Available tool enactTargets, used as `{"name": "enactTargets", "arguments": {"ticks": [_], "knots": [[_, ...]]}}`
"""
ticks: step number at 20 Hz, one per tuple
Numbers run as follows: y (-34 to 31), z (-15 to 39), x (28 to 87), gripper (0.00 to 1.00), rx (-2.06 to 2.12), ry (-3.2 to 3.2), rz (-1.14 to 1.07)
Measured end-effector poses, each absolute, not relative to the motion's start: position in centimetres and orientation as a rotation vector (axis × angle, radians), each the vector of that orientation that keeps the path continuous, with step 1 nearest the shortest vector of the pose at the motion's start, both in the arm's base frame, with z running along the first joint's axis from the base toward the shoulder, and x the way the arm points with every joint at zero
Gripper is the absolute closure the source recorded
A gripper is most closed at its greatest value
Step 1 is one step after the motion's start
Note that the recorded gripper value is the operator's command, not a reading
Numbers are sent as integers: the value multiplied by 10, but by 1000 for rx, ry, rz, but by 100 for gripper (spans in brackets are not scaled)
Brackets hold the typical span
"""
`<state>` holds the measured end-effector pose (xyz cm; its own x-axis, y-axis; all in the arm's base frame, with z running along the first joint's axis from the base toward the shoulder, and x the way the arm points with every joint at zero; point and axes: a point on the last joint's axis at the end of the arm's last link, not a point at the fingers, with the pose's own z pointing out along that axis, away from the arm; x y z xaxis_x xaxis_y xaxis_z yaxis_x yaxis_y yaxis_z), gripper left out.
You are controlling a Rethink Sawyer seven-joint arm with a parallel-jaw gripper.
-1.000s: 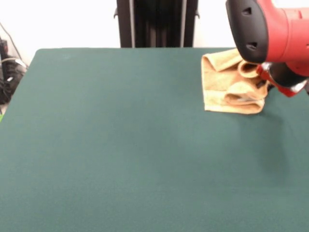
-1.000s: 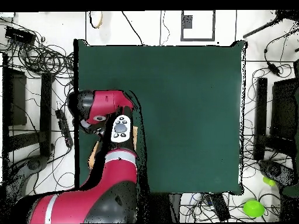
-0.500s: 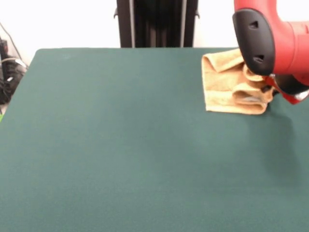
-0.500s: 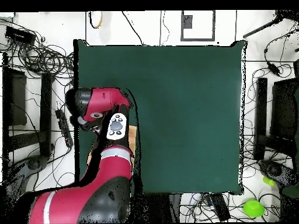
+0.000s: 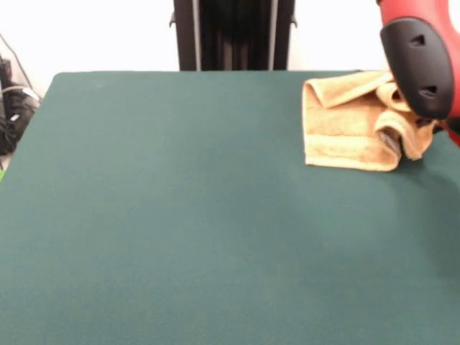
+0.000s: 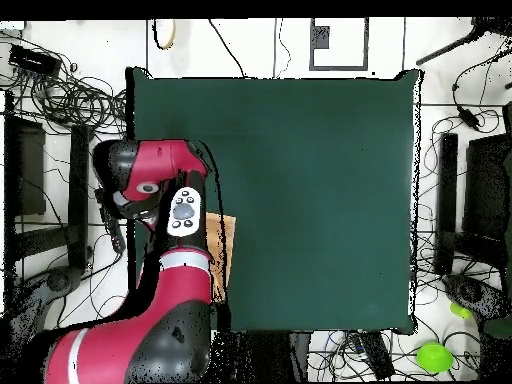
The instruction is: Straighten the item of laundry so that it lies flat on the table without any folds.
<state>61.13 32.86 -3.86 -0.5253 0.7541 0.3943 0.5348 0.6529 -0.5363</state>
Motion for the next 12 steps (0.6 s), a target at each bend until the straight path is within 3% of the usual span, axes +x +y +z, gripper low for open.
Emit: {"name": "enactTargets", "arguments": {"ticks": [12], "knots": [[365, 6, 640, 100, -1023, -2255, 463]]}}
